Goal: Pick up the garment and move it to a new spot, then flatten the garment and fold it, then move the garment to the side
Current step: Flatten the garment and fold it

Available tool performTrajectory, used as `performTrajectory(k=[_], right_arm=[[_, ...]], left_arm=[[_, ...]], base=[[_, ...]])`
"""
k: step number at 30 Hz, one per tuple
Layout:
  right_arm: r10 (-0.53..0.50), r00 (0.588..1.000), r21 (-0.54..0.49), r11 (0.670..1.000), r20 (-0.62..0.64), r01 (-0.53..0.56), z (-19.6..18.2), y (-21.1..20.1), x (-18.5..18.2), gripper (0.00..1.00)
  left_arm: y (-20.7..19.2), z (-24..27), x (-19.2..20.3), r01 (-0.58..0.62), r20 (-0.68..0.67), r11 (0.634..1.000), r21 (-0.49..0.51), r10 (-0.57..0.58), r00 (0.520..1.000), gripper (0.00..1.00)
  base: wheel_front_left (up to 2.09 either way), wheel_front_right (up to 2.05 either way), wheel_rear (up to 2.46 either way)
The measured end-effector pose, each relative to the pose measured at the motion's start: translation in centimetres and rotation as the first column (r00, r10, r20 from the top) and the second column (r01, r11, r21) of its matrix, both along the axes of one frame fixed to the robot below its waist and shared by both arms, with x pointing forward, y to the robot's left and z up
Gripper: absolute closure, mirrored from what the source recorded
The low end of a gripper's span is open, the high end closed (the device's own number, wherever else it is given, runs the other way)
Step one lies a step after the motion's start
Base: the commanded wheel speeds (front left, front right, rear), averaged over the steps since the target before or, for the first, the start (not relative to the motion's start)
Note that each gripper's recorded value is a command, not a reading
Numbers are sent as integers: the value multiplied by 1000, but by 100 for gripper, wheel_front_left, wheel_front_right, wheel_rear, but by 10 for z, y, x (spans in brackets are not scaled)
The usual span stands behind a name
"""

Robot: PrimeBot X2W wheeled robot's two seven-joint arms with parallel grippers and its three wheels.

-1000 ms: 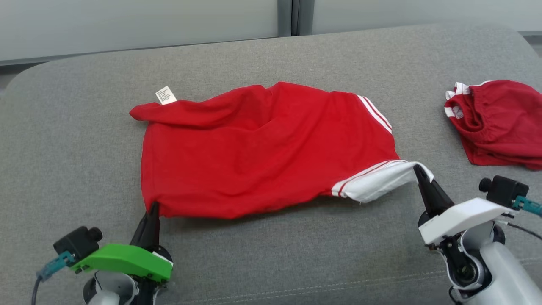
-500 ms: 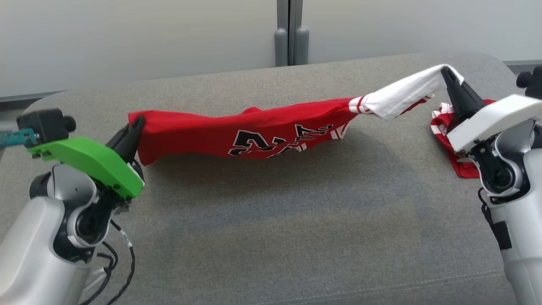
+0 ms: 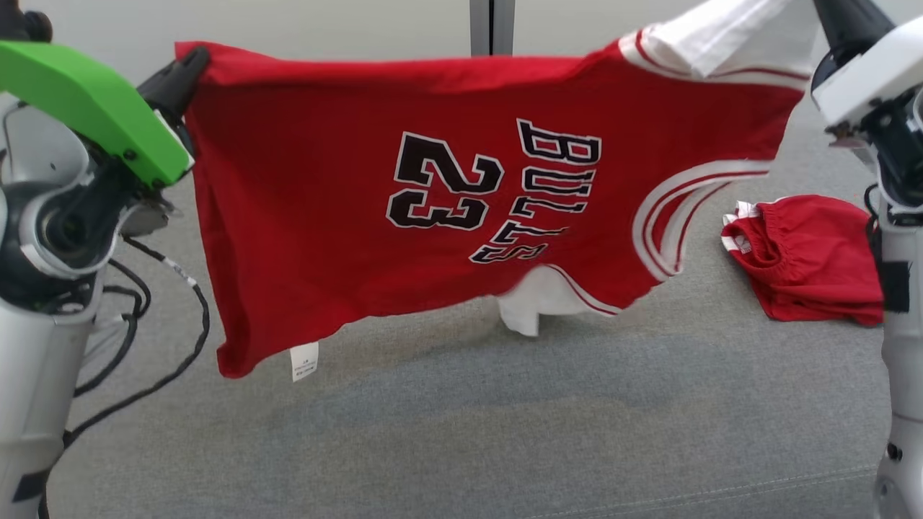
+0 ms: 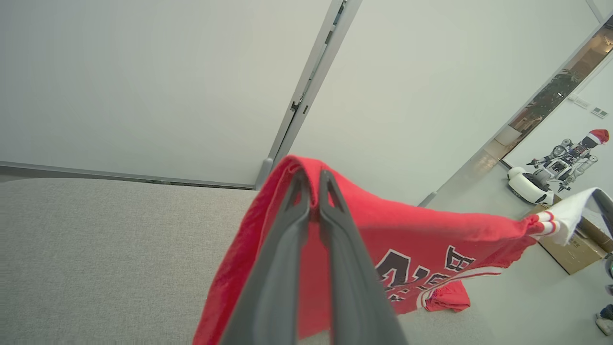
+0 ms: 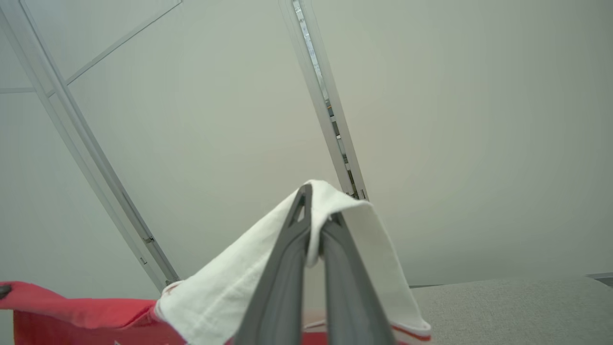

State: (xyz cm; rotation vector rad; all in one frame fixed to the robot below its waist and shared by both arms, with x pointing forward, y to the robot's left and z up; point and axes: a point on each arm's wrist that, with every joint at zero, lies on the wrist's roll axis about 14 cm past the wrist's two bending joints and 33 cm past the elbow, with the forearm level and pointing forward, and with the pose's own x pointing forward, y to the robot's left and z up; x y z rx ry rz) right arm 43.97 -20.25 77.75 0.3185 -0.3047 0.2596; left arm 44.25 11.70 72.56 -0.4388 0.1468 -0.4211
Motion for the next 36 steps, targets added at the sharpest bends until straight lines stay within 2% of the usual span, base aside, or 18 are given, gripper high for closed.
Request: performTrajectory(k=[8, 13, 18, 22, 26, 28, 32, 36], right_arm=[[-7, 1000, -10, 1000, 7, 7, 29, 6, 15, 100], [-34, 999, -14, 999, 5, 34, 34, 8, 35, 100], [-75, 993, -62, 995, 87, 81, 61, 17, 63, 100], [-128, 973, -100, 984, 193, 150, 84, 18, 90, 100], [-154, 944, -134, 971, 290, 200, 95, 28, 122, 100], [-182, 927, -148, 959, 327, 240, 85, 26, 148, 100], [-224, 895, -127, 948, 386, 292, 78, 18, 176, 100], [-240, 879, -137, 937, 413, 320, 65, 19, 201, 100]], left_arm=[[2, 5, 25, -45, -67, 998, -32, 43, 997, 100], [1, 2, 46, -78, -81, 996, -40, 75, 994, 100], [1, 25, 82, -131, 12, 990, -58, 132, 991, 100], [2, 44, 119, -181, 112, 980, -89, 190, 975, 100], [10, 58, 158, -256, 231, 957, -136, 282, 931, 100], [12, 54, 185, -292, 289, 944, -153, 325, 901, 100], [13, 52, 215, -329, 373, 926, -183, 375, 849, 100], [23, 58, 235, -369, 475, 898, -240, 440, 762, 100]], base=[[0, 0, 0], [0, 0, 0], [0, 0, 0], [0, 0, 0], [0, 0, 0], [0, 0, 0], [0, 0, 0], [0, 0, 0]])
